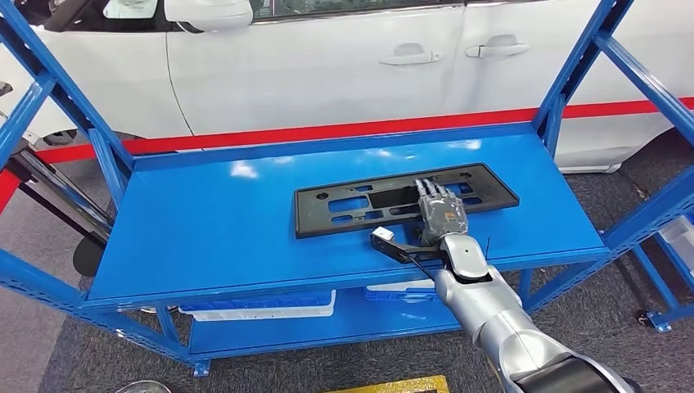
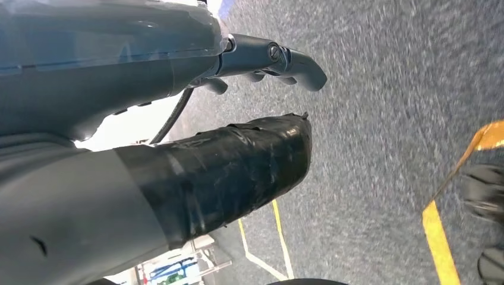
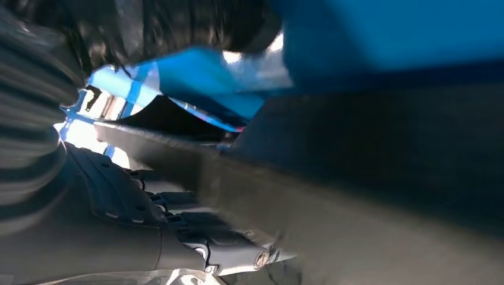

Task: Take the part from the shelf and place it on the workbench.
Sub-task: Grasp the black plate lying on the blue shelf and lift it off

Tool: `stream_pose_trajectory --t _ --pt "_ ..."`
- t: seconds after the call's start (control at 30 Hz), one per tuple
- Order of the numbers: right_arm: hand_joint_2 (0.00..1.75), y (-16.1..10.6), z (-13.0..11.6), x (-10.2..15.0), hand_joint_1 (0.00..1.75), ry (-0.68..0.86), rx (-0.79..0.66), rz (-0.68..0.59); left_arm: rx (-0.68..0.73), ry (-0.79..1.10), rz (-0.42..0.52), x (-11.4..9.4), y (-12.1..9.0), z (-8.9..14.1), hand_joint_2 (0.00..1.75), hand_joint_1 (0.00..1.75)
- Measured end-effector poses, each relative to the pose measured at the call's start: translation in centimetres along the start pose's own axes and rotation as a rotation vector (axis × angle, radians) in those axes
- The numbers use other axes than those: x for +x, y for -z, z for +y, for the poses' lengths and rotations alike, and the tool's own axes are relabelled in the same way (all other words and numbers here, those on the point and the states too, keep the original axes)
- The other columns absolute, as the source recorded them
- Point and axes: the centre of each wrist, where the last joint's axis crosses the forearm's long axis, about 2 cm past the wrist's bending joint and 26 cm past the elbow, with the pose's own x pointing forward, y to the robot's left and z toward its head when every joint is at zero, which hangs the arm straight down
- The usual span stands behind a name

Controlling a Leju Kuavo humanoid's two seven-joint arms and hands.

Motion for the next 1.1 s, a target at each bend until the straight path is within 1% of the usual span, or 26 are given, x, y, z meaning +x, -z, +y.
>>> stream_pose_trajectory --t 0.13,0.27,0.67,0.83,0.97,1.1 --pt "1.75 -0.1 0.2 0.3 1.75 -0.006 0.007 -0.011 0.008 0.001 -0.013 0.4 -0.1 -0.3 0.0 0.0" --pt "1.75 -0.1 0.3 0.4 1.75 -0.006 0.007 -0.027 -0.012 -0.009 -0.031 0.4 -0.1 -0.7 1.75 0.0" --pt "1.75 -0.4 0.5 0.4 1.75 -0.002 -0.009 -0.043 -0.033 -0.036 -0.061 0.2 0.0 -0.7 1.75 0.0" --pt "1.75 -0.5 0.6 0.2 1.75 0.019 -0.029 -0.074 -0.005 -0.036 -0.062 -0.2 0.1 -0.6 1.75 0.0" --pt "1.75 -0.7 0.2 0.0 1.75 0.028 -0.096 -0.105 0.033 -0.046 -0.073 -0.9 0.2 -0.6 1.75 0.0" --pt "1.75 -0.7 -1.1 -0.6 1.75 -0.006 -0.184 -0.128 0.038 -0.042 -0.067 -1.5 0.4 -0.5 1.75 0.0"
